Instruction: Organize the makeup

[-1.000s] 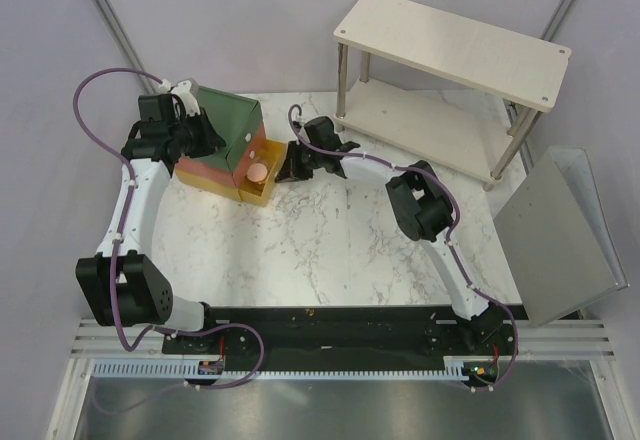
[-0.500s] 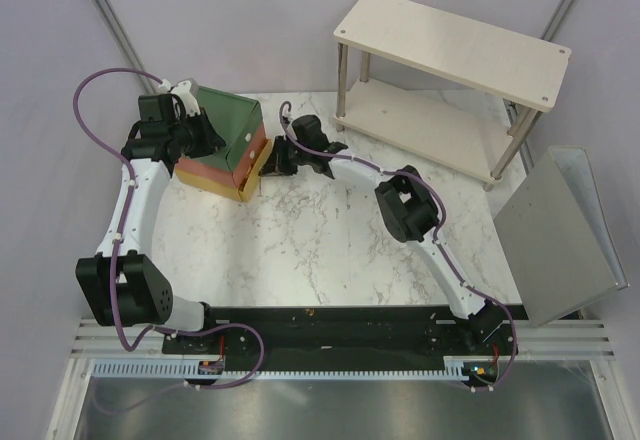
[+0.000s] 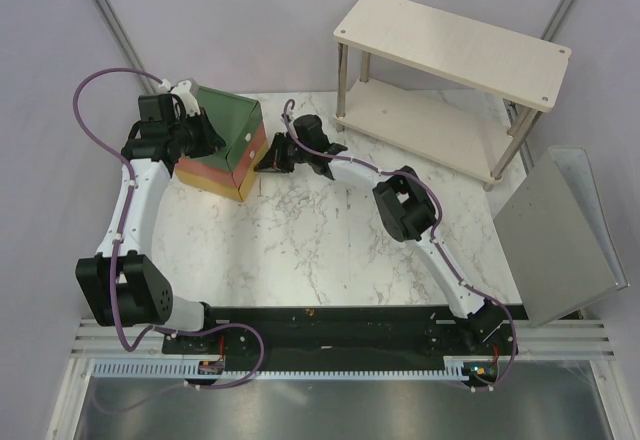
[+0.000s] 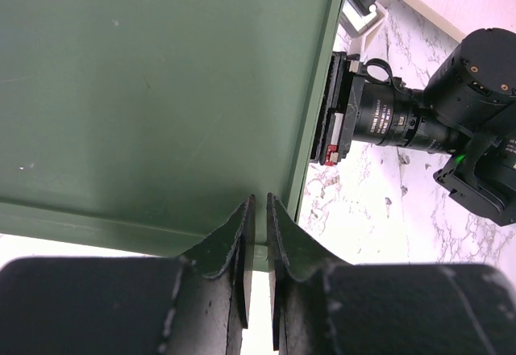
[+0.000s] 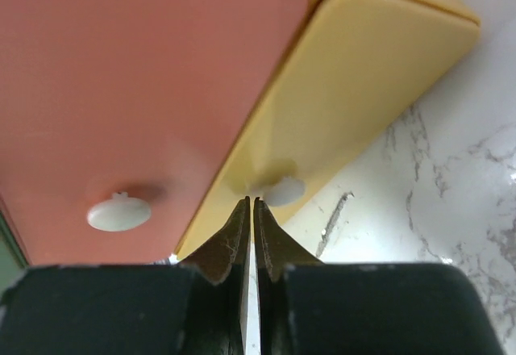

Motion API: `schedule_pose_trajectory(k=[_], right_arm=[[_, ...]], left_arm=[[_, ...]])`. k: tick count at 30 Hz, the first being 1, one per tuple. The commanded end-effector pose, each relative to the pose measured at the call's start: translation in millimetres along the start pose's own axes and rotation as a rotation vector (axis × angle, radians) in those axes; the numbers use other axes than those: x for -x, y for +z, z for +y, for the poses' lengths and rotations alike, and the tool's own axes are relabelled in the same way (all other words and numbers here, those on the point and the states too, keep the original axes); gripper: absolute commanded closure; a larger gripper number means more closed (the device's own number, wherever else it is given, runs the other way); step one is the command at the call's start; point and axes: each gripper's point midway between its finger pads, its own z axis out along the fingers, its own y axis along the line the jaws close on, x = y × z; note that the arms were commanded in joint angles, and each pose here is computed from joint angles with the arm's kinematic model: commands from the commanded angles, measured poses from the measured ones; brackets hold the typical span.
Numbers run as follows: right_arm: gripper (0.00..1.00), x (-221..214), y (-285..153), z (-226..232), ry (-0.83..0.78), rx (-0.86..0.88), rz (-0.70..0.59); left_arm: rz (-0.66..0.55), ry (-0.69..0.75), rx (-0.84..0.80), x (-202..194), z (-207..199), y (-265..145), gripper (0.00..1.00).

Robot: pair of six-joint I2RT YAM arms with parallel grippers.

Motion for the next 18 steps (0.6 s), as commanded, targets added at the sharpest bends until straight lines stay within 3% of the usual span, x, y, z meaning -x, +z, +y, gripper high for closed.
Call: schedule_pose_trajectory(k=[1,6,13,18], right_arm=[[0.9,20,-3,31,-0.057,0.082,-0.086],[0.91,32,-34,37,-0.089,0.056,-0.123],[0.9,51,-96,43,-0.194,-0.014,-0.171],[0.89,50,-149,34,-0.302,-0.169,-0.156]], left_arm=[[0.222,-0.049,0.074,-59,16,-6,0.81],[0.178,-0.036,0.084,-38,14,-10,0.81],[0.02,-0.002,0.078,19,-2,-38,0.8],[-0.077,0.067,-0.063,49,-38,-64,0.73]])
